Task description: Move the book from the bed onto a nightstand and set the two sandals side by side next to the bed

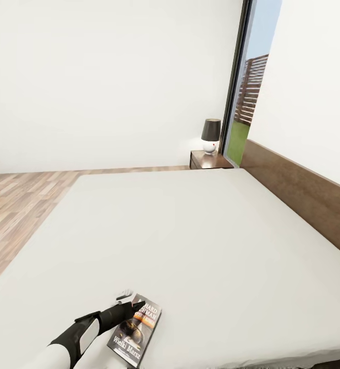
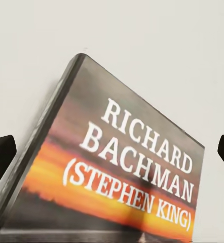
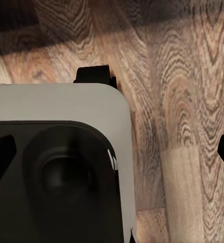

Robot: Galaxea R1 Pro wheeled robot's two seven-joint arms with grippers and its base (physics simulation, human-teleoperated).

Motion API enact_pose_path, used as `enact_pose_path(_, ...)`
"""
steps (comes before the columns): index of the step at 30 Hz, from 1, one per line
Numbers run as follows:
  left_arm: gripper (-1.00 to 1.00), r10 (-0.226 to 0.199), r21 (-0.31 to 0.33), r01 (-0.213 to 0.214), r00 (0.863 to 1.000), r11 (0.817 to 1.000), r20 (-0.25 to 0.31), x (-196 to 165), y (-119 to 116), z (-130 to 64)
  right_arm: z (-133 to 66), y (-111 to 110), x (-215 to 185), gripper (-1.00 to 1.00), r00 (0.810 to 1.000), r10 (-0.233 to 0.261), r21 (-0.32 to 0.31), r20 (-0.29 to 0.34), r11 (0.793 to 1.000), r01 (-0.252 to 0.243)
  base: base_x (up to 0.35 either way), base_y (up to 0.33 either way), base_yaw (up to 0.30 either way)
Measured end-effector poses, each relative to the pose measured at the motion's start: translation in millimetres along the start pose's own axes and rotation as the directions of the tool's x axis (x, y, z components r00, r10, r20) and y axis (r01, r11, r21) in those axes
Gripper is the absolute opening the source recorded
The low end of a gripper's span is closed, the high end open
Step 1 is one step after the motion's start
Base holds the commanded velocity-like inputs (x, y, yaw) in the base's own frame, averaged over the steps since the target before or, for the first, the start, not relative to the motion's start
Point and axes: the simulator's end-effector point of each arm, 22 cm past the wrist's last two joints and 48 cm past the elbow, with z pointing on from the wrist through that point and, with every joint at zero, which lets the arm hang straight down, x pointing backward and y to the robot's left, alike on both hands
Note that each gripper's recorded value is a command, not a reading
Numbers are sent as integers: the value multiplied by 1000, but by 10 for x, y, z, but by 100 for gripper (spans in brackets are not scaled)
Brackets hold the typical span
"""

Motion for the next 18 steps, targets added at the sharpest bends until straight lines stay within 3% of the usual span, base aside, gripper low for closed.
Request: enact_pose_path(18,100,0,1,0,1000,1000,1,-3,-1,-2,0,4,1,100,1000,-1,0,0,1000,1,-41,0,0)
